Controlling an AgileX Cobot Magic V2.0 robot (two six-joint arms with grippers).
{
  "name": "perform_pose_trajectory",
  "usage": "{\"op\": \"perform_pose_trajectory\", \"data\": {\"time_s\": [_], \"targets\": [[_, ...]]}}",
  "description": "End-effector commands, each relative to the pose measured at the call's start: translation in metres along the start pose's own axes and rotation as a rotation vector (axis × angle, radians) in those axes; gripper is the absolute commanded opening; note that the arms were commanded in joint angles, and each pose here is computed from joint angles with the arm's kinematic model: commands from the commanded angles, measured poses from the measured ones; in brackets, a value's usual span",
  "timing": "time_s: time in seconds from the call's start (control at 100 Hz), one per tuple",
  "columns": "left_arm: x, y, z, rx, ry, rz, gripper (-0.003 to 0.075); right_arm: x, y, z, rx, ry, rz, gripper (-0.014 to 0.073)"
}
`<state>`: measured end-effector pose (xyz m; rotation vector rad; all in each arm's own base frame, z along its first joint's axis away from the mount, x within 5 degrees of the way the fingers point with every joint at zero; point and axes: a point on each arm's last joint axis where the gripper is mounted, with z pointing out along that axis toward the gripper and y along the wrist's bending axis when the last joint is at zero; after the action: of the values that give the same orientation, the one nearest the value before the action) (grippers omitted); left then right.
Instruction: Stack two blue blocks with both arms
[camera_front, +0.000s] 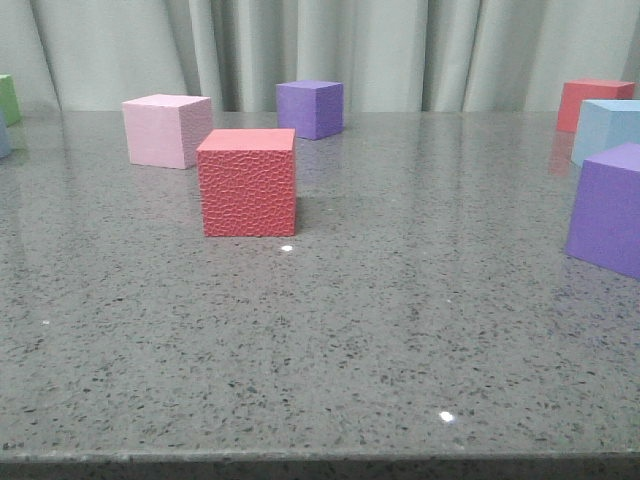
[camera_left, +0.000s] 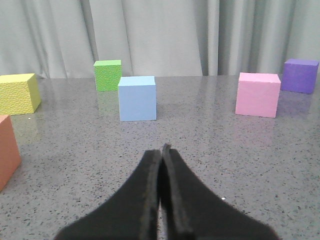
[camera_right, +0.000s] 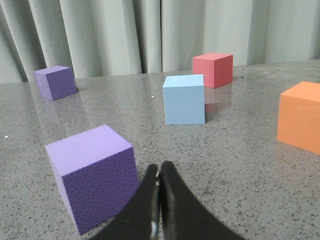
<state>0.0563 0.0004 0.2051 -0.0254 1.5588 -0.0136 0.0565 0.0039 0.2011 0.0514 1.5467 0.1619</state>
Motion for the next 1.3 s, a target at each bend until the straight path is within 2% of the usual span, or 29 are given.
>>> {"op": "perform_pose_trajectory", "data": {"time_s": [0.0, 0.37, 0.5, 0.59, 0.85, 1.15, 1.29], "targets": [[-0.009, 0.0, -0.003, 0.0, -0.116, -0.016, -0.0019, -0.014, 0.002, -0.003, -0.009, -0.112, -0.009, -0.0113], [-0.012, 0.0, -0.004, 0.001, -0.142, -0.016, -0.0019, -0.015, 0.002, -0.003, -0.01, -0.118, -0.009, -0.0113], [-0.027, 0.0, -0.007, 0.003, -0.209, -0.016, -0.0019, -0.016, 0.002, -0.003, -0.011, -0.123, -0.009, -0.0111], [-0.04, -0.001, -0.009, 0.003, -0.21, -0.016, -0.0019, -0.019, 0.002, -0.003, -0.009, -0.108, -0.002, -0.0105], [-0.079, -0.002, -0.006, 0.003, -0.163, -0.016, -0.0019, -0.056, 0.007, 0.001, 0.006, -0.008, 0.006, -0.0104], [-0.115, -0.003, 0.02, 0.0, -0.073, -0.017, -0.0019, -0.103, 0.013, 0.022, 0.031, 0.162, 0.007, -0.0104], [-0.127, -0.003, 0.034, -0.001, -0.039, -0.019, -0.0019, -0.119, 0.015, 0.035, 0.035, 0.191, 0.007, -0.0104]]}}
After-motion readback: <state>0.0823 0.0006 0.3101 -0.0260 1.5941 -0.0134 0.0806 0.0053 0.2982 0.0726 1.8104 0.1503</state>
